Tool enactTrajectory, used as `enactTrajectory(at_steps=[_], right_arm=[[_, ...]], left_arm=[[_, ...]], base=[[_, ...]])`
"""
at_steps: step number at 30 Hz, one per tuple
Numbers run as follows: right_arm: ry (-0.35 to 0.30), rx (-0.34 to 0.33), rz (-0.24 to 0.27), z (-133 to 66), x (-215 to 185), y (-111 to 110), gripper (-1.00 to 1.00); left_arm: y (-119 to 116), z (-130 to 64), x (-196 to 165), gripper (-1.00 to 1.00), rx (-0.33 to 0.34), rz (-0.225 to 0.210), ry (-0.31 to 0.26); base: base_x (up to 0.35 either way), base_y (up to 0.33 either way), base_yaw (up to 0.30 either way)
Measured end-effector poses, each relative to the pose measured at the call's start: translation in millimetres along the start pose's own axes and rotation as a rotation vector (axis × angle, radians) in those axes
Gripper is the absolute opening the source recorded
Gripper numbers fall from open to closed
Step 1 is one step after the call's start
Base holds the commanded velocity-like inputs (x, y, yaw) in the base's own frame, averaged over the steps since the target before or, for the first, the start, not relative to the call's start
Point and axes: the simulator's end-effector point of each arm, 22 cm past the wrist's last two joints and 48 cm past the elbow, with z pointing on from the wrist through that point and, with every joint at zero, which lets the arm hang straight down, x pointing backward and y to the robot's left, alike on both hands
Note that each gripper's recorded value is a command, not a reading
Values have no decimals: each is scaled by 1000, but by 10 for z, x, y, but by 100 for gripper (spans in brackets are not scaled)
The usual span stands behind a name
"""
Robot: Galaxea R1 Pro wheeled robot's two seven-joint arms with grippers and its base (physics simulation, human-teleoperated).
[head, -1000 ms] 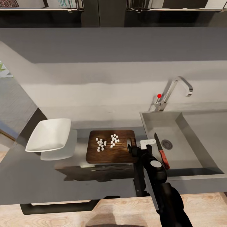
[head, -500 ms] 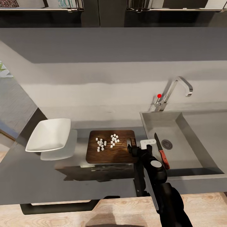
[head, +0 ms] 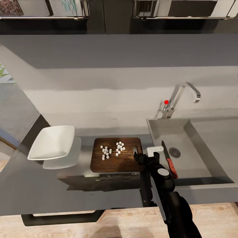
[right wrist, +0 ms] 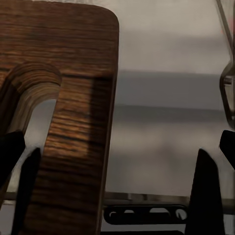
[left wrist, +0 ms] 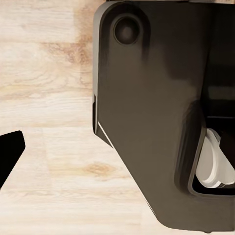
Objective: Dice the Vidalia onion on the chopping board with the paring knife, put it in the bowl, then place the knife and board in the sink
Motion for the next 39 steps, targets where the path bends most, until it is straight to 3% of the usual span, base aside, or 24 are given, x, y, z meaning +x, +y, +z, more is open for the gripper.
enactTrajectory(at_steps=[19,25,33,34,39], right_arm=[[-5,0,1,-18,-31,1,100],[32,-3,2,-6,62,8,100],[33,-6,9,-5,65,10,100],[33,-6,9,-4,65,10,-100],[32,-8,12,-4,66,16,-100]], left_arm=[[-3,1,-25,100,1,1,-6],[-4,1,-8,100,1,1,-2],[-1,-1,19,100,1,1,4],[-1,-1,19,100,0,1,4],[0,-1,19,100,0,1,4]], base=[[0,0,0],[0,0,0],[0,0,0],[0,0,0],[0,0,0]])
